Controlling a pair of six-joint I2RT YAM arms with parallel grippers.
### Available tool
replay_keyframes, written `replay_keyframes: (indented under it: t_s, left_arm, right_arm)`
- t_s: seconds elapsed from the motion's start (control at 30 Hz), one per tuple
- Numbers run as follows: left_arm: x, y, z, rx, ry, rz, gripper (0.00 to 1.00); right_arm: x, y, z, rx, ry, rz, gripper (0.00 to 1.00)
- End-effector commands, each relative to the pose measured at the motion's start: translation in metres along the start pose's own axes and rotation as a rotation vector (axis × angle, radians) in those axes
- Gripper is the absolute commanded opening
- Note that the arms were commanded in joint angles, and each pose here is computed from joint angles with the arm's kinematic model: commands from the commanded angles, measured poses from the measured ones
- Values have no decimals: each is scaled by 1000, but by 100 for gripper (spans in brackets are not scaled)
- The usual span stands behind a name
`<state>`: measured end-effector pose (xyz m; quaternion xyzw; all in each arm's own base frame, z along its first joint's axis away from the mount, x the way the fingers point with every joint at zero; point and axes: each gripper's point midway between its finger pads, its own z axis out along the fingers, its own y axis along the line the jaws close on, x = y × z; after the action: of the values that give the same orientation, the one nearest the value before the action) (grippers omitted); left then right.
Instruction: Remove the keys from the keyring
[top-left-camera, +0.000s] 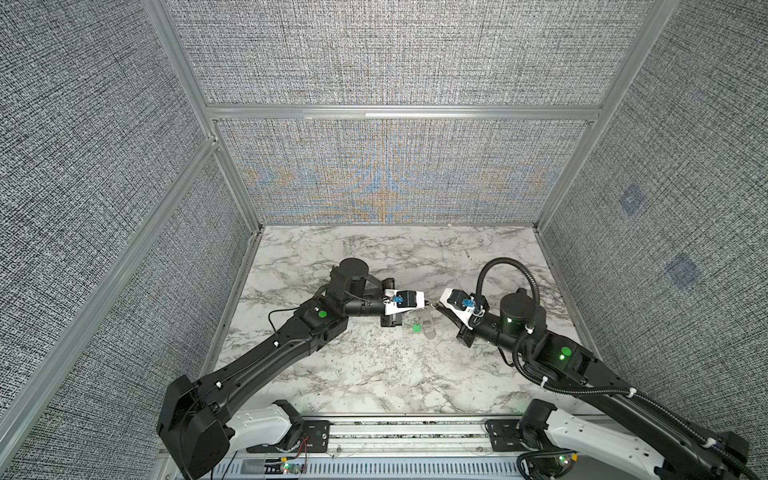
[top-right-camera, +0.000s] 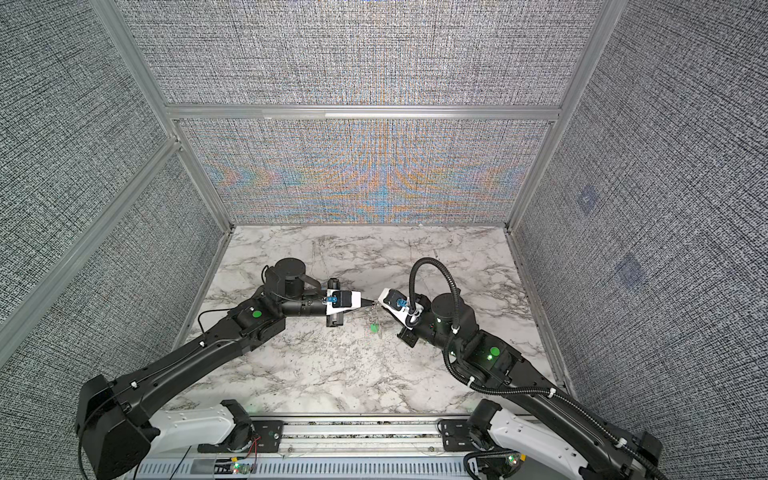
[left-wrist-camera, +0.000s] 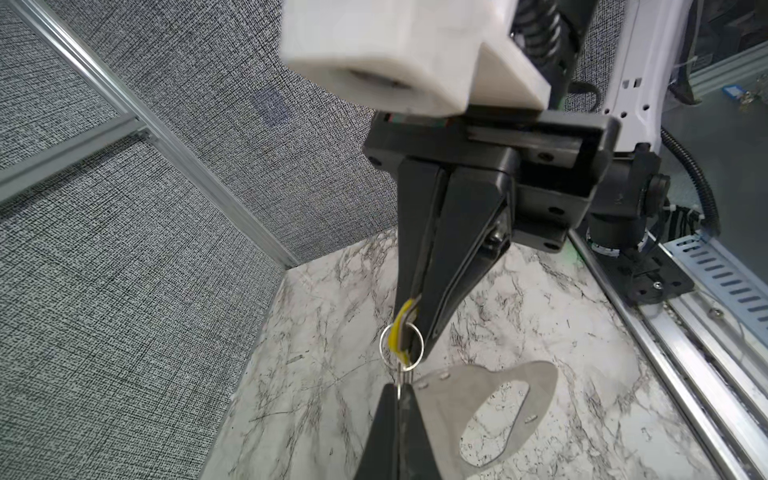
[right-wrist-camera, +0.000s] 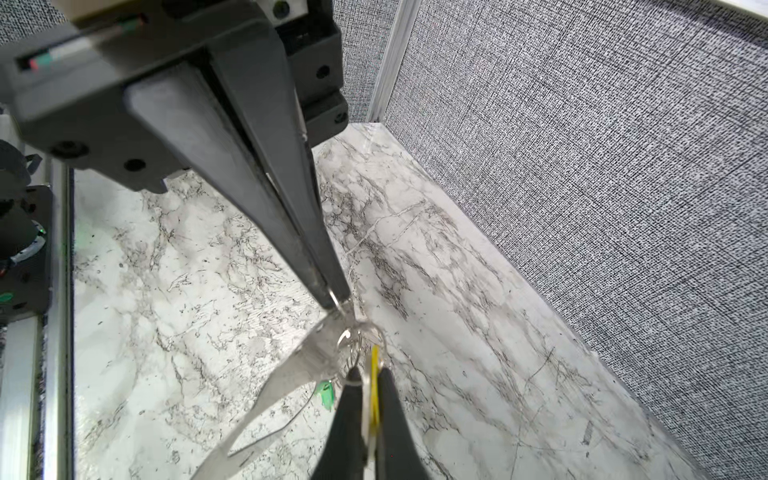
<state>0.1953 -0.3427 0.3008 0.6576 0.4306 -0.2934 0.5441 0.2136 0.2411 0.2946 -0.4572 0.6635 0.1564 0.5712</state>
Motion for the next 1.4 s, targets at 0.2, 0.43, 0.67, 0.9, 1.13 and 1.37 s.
replay_keyframes:
  t_s: [0.2,0.43,0.67,0.9,1.13,1.37]
  left_arm:
    - [15,-3,5,-23,102,95,0]
    - [21,-7,8,-15,142,125,0]
    - [16,-15,5,23,123,141,0]
    - [11,-30,4,105,87,137,0]
    - [7,-41,3,166,65,135,0]
    - [1,-46,3,207,37,123,0]
  right_arm:
    - [-7,6,2,-55,13,-10,0]
    - [-7,9,3,-79,28,-2,0]
    - [9,4,1,-47,104,-37,0]
    - [18,-3,-4,-16,150,-63,0]
    - [23,-5,-4,-9,170,-78,0]
    - [30,-6,-2,-14,195,-95,0]
